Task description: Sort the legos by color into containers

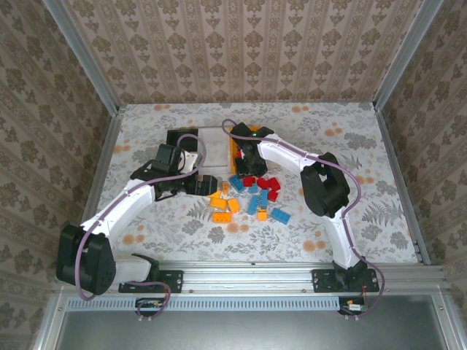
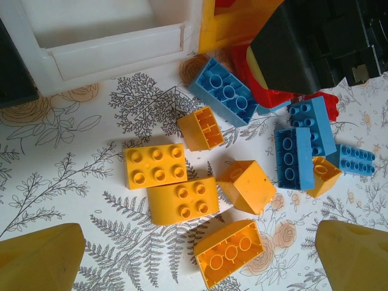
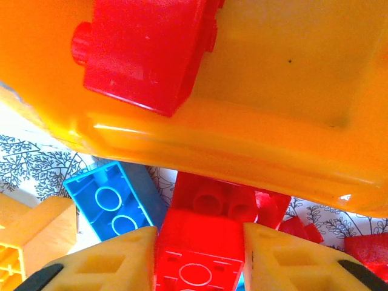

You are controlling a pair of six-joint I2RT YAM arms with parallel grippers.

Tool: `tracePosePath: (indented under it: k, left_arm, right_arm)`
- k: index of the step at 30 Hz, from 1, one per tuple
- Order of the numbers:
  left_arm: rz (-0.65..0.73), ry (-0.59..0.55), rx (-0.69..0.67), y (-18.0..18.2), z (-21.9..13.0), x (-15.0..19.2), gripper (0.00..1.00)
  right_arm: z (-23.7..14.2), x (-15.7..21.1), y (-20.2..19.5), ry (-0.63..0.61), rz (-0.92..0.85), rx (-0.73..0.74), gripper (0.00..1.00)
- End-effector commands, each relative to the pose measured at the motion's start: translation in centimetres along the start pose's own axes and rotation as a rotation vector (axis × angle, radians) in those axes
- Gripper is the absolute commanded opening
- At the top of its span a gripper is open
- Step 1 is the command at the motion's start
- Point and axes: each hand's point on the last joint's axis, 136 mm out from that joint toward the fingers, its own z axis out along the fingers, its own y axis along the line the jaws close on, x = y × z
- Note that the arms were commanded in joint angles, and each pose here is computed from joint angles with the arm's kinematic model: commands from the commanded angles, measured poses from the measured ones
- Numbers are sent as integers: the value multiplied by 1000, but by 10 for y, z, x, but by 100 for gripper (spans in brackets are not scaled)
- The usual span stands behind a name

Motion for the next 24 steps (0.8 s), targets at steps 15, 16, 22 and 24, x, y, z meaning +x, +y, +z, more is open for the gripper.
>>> tracePosePath:
  k: [15, 16, 22, 24]
  left_arm:
    - [7, 11, -2, 0, -1, 1, 100]
    - [6, 13, -3, 0, 0, 2, 100]
    - [5, 17, -7, 1, 1, 3, 100]
    - [4, 22, -10, 2, 2, 3, 100]
  right_arm:
    - [-78, -38, 2, -175, -24, 11, 37]
    - [-80, -44, -1, -188, -28, 17, 37]
    - [-72, -84, -15, -243, -22, 37, 47]
    - [-71, -94, -17, -248, -14, 36, 50]
